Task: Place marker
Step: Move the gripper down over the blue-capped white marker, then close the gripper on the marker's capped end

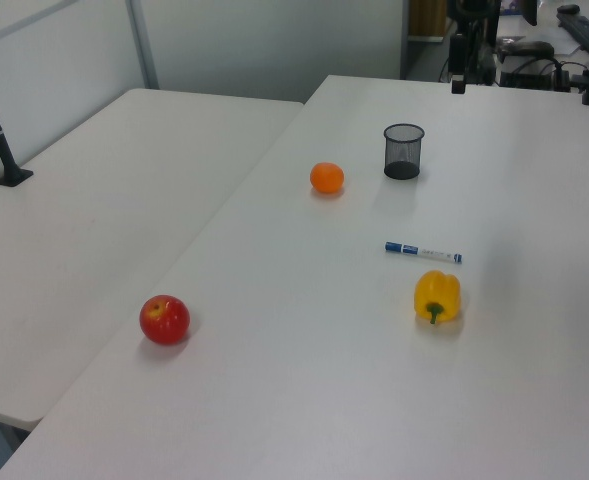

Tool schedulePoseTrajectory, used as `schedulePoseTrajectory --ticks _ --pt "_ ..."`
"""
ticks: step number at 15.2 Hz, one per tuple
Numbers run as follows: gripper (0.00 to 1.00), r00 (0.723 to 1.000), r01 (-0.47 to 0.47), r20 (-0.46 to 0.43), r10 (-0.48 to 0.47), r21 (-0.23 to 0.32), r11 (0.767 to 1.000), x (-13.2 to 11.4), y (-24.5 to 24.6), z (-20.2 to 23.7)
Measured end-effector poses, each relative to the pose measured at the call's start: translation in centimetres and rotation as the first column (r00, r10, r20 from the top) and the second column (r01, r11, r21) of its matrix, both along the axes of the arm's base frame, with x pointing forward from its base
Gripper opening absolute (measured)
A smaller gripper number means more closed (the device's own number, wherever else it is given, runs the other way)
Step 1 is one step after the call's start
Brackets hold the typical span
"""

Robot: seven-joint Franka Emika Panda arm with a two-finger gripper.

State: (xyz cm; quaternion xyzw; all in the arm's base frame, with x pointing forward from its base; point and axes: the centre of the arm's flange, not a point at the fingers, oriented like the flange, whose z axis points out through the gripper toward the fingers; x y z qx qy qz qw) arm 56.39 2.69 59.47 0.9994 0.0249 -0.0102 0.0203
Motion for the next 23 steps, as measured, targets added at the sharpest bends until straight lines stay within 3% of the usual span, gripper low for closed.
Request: schedulePoseTrajectory --ticks 4,10,16,23 --pt "1.00 1.000 -0.017 -0.013 0.017 -0.001 1.000 0.4 1.4 -1.0" --pt "1.00 0.999 -0.017 0.029 0.017 0.008 1.000 2.2 7.7 -4.3" --pt "1.00 0.999 -0.031 0.017 0.031 0.002 1.000 5.7 9.9 -15.3" --pt "1.00 0.995 -0.094 -0.050 0.092 -0.045 0.995 6.1 12.1 -23.8"
